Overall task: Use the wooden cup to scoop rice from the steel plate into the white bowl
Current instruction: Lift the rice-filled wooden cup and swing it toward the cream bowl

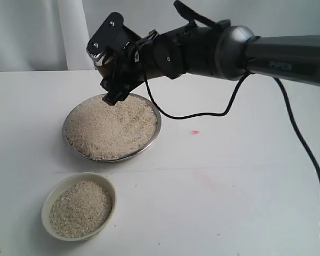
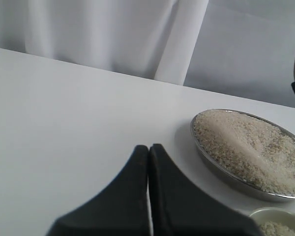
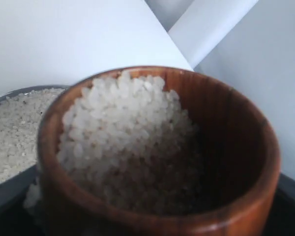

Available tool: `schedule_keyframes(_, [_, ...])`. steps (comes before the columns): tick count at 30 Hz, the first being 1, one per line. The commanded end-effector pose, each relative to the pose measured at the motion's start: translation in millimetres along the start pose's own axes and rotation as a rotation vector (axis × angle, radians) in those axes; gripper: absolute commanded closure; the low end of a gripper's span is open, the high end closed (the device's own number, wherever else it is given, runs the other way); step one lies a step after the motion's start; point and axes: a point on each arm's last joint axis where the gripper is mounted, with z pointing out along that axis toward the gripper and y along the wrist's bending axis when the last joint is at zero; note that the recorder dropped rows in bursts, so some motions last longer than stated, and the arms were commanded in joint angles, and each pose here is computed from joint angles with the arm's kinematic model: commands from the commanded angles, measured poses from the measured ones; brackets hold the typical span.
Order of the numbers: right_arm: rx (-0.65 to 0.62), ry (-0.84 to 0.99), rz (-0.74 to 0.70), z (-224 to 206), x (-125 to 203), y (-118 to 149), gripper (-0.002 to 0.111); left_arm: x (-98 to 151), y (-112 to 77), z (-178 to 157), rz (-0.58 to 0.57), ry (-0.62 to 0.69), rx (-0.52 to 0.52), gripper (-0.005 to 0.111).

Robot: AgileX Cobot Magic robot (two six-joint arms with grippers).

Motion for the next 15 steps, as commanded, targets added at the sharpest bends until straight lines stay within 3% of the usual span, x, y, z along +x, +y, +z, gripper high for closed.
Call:
schedule_keyframes(1, [-0.019,-0.001,-0.071,-24,-17,2,0.108,0,-0.4,0,-0.004,-0.003,0.007,0.107])
schedule_keyframes(15, [-0.227,0.115,-0.423,-43,-39,81,0.108,0,-0.4,0,-0.004,-0.003,0.007,0.107])
